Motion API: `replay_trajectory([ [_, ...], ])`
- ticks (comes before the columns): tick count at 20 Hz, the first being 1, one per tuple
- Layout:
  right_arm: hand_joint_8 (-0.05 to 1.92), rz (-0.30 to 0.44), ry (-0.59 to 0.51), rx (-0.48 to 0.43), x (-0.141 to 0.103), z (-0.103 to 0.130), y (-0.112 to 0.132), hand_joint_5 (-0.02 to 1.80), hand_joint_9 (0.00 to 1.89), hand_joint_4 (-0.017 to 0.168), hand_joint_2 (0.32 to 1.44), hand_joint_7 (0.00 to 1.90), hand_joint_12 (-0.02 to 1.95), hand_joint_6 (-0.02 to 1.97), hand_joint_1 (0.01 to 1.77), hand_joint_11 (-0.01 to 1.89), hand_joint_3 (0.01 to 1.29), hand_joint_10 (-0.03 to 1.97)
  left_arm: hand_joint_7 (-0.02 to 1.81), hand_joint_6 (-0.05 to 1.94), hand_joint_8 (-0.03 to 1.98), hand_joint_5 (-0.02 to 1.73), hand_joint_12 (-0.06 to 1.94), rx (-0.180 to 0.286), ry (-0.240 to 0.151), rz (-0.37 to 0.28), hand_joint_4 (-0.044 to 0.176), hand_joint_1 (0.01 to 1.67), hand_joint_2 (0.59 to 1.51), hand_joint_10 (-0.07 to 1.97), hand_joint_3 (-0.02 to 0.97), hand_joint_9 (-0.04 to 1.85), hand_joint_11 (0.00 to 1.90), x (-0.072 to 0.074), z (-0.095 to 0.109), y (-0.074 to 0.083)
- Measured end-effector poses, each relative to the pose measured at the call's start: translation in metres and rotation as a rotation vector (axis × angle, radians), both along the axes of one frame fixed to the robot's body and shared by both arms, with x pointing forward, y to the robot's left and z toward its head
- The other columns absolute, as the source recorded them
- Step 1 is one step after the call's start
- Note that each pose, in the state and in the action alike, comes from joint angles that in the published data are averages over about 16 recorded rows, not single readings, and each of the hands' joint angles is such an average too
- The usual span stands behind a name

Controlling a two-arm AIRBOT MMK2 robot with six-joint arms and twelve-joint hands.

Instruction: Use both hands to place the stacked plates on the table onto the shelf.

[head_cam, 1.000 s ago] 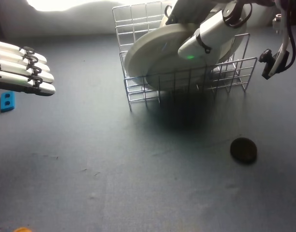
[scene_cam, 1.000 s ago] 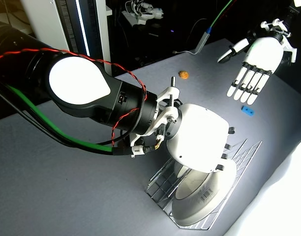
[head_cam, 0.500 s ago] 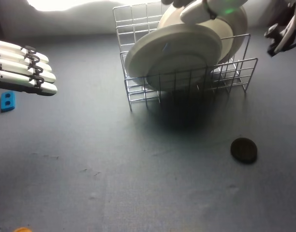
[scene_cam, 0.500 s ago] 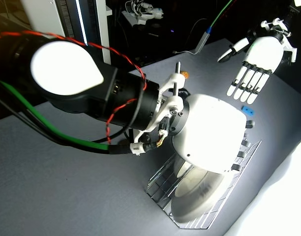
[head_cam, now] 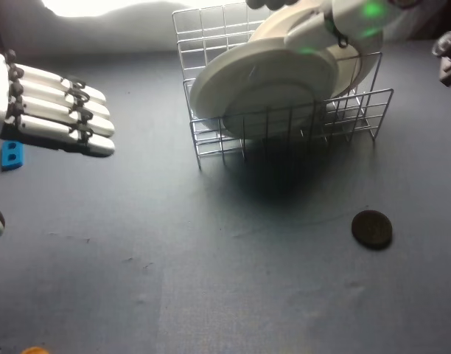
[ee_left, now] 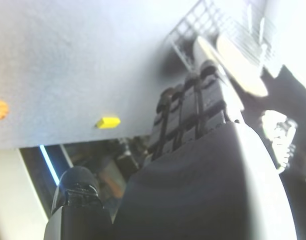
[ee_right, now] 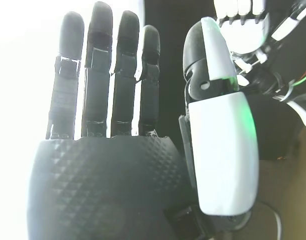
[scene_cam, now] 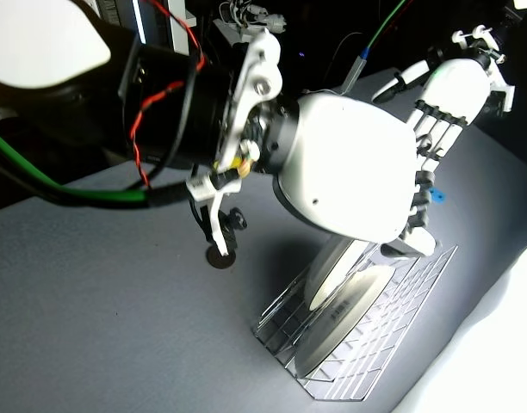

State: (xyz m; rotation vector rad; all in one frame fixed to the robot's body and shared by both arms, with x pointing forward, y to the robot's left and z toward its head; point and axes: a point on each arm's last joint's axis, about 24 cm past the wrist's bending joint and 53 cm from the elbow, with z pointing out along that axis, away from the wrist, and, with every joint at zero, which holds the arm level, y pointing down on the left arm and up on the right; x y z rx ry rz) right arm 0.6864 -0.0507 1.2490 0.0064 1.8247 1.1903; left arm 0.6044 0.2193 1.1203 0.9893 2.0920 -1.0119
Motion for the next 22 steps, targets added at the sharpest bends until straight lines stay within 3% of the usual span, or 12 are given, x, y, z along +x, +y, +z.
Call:
replay_trajectory([
  [2,0.02,0.011,-0.022,-0.026,-0.009,0.0,0.001,0.81,0.9,-0.002,1.06,0.9,1.16,0.03,0.94,0.44,0.01,0.02,0.06,0.02,0.0,0.05,0.1,-0.005,0.003,-0.016,0.003,0.01,1.068,0.01,0.016,0.05,0.02,-0.004,0.001,-0.004],
  [5,0.13,0.028,-0.052,-0.062,-0.02,-0.002,0.002,0.82,0.9,-0.002,1.05,0.91,1.21,0.11,0.85,0.46,0.01,0.15,0.21,0.08,0.08,0.18,0.4,-0.008,0.005,-0.034,0.001,0.01,1.093,0.14,0.016,0.16,0.05,-0.01,0.001,-0.009],
  [10,0.66,0.062,-0.109,-0.115,-0.034,-0.005,0.006,0.83,0.92,0.0,1.05,0.92,1.45,0.62,0.65,0.63,0.01,0.69,0.48,0.51,0.58,0.41,0.99,-0.008,0.004,-0.05,0.002,0.02,1.148,0.7,0.016,0.41,0.25,-0.014,0.0,-0.012],
  [13,1.01,0.079,-0.143,-0.137,-0.038,-0.007,0.007,0.91,1.02,0.005,1.07,1.0,1.59,0.97,0.54,0.85,0.01,1.04,0.75,0.8,0.94,0.64,1.35,-0.008,0.001,-0.053,0.03,0.09,1.183,1.06,0.015,0.69,0.51,-0.015,0.001,-0.013],
  [17,1.48,0.093,-0.189,-0.158,-0.041,-0.009,0.008,1.08,1.2,0.036,1.15,1.17,1.78,1.44,0.45,1.18,0.01,1.51,1.09,1.22,1.4,0.93,1.8,-0.011,-0.004,-0.051,0.066,0.26,1.229,1.53,0.008,1.05,0.85,-0.014,0.002,-0.014],
  [20,1.77,0.095,-0.213,-0.168,-0.041,-0.009,0.008,1.13,1.26,0.045,1.17,1.22,1.89,1.74,0.41,1.35,0.01,1.8,1.2,1.47,1.69,1.02,1.91,-0.013,-0.004,-0.051,0.082,0.32,1.245,1.82,0.006,1.17,1.03,-0.013,0.003,-0.014],
  [22,1.88,0.089,-0.226,-0.176,-0.04,-0.011,0.006,1.19,1.35,0.054,1.2,1.29,1.91,1.88,0.4,1.48,0.01,1.89,1.26,1.61,1.83,1.07,1.93,-0.016,-0.005,-0.05,0.097,0.38,1.252,1.9,0.004,1.27,1.16,-0.013,0.004,-0.015],
])
